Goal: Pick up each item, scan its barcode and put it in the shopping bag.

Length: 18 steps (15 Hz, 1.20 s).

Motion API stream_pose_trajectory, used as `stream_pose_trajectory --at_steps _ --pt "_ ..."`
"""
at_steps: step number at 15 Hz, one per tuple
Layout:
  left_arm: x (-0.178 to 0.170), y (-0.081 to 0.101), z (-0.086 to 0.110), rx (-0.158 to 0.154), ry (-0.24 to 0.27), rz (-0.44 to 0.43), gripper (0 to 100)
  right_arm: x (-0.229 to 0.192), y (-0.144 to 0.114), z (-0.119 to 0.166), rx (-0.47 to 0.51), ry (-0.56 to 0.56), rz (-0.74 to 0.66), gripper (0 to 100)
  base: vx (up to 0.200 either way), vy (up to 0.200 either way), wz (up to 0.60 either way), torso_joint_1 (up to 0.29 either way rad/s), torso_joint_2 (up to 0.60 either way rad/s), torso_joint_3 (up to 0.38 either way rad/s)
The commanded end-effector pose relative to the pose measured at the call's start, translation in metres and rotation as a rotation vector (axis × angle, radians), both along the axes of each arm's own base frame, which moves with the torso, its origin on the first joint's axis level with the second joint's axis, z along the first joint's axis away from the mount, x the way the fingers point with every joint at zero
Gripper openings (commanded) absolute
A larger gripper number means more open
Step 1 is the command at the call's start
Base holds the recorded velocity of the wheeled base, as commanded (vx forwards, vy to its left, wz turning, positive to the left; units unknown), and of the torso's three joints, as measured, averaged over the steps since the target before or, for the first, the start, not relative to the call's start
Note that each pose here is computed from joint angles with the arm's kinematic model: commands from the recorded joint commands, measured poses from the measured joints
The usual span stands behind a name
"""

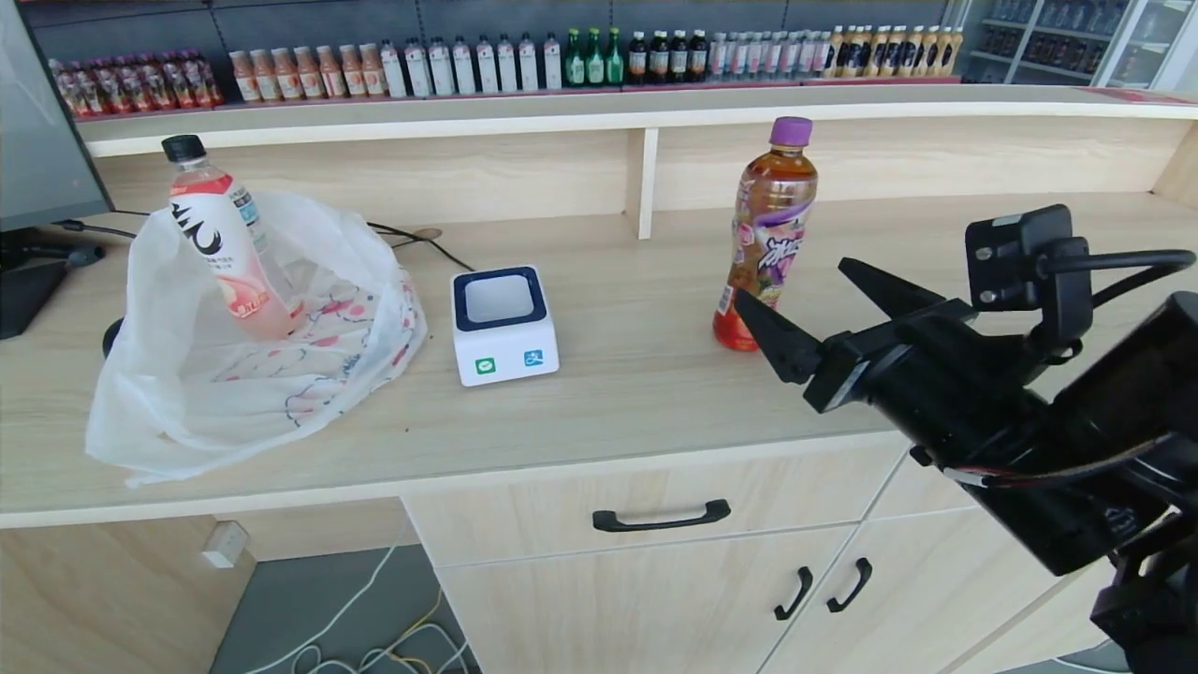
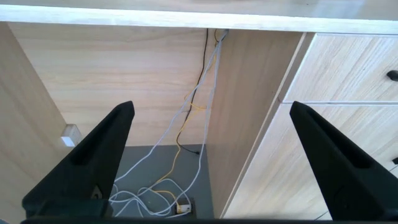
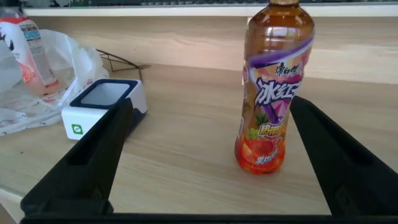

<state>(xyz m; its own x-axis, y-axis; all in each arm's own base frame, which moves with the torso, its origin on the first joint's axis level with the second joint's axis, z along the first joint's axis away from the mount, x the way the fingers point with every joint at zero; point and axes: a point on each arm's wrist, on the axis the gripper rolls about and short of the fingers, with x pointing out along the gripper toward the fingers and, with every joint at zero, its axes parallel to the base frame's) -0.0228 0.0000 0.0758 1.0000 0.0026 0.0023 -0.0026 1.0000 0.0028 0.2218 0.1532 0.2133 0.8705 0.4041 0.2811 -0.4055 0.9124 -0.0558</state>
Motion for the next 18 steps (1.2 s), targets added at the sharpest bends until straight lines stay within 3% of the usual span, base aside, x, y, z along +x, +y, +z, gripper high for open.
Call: stream_pose_trajectory --at_steps 1,7,18 --pt "0.0 0.0 0.0 0.0 -0.001 -0.001 100 0.006 -0.004 0.012 0.01 -0.012 -0.026 100 0.0 0.0 0.0 0.0 0.0 0.0" --pt "0.0 0.0 0.0 0.0 -0.001 0.001 100 0.032 -0.013 0.029 -0.049 0.058 -0.036 100 0.0 0.0 0.0 0.0 0.0 0.0" --pt "0.0 0.0 0.0 0.0 -0.001 -0.001 100 0.072 -0.003 0.018 0.002 0.122 -0.038 100 0.0 0.0 0.0 0.0 0.0 0.0"
